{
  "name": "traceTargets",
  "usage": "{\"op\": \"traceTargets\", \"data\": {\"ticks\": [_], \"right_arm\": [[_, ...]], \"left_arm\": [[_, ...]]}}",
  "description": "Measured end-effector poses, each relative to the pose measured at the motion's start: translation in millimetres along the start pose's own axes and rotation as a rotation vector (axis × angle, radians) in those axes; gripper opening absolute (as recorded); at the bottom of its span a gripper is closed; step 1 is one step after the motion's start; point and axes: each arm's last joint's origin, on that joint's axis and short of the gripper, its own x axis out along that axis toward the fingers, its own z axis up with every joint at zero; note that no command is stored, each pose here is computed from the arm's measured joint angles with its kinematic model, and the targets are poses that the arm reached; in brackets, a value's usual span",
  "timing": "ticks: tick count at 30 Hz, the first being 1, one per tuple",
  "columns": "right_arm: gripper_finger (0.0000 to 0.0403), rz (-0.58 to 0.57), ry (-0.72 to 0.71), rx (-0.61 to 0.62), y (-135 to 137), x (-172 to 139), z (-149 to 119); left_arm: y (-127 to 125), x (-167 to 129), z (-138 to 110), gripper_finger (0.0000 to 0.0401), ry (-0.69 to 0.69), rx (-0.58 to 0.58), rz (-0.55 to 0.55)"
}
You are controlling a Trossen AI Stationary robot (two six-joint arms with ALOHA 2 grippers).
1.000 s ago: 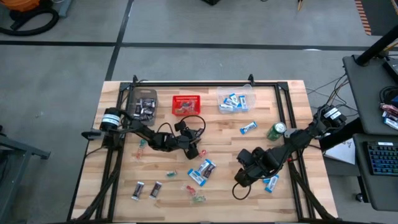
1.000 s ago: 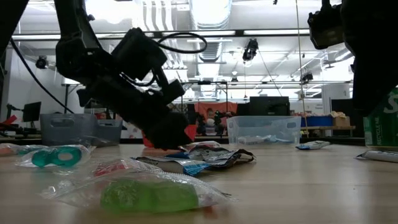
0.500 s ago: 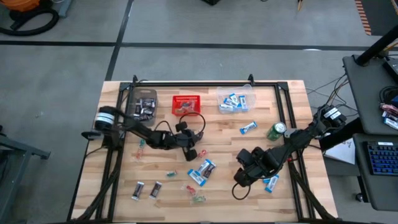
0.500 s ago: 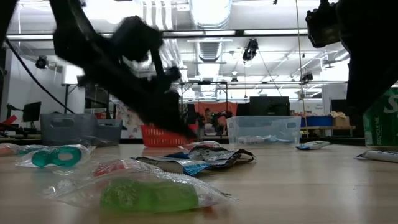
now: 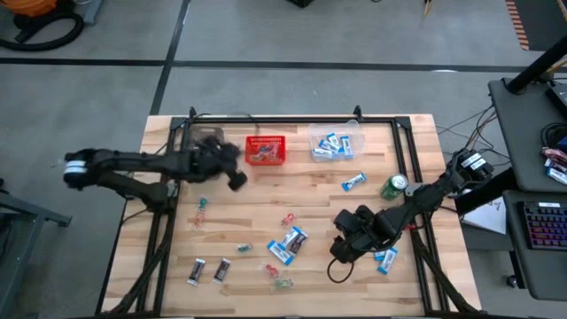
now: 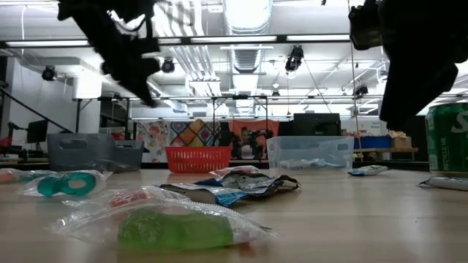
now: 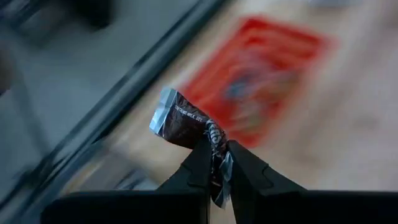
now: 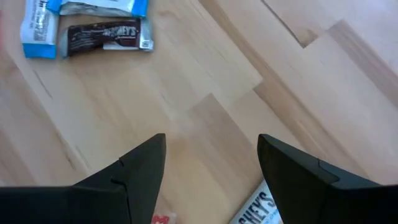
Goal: Sort candy
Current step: Put the brown chocolate into the black bin, then put the orange gummy into the red bin
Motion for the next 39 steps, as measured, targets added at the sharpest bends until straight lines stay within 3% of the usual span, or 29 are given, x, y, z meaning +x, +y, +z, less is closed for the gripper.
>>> {"op": "traceTargets", "data": {"ticks": [8,12,19,24,30,39], "right_arm": [[0.0244,0.006,-0.011,-0.041,0.5,0.4,1.5],[0.0244,0.007,-0.012,-0.047,0.6,0.4,1.5],[0.0244,0.005,-0.013,-0.085,0.1,0.8,2.7],[0.0244,-0.006,-0.017,-0.136,-3.4,3.4,10.1],[0.0244,-0.027,-0.028,-0.239,-11.3,8.9,26.2],[0.0244,-0.019,-0.035,-0.351,-22.0,16.2,49.4]], "left_arm": [[75.6,29.2,-28.5,0.0013,0.312,-0.275,0.313],[88.6,40.1,-33.5,0.0039,0.393,-0.296,0.33],[85.8,46.9,-33.8,0.0108,0.438,-0.24,0.313],[71.3,34.1,-27.1,0.0145,0.445,-0.282,0.108],[27.7,-3.1,-18.6,0.0154,0.378,-0.267,-0.116],[-32.3,-58.3,-41.3,0.0155,0.473,-0.301,-0.218]]}}
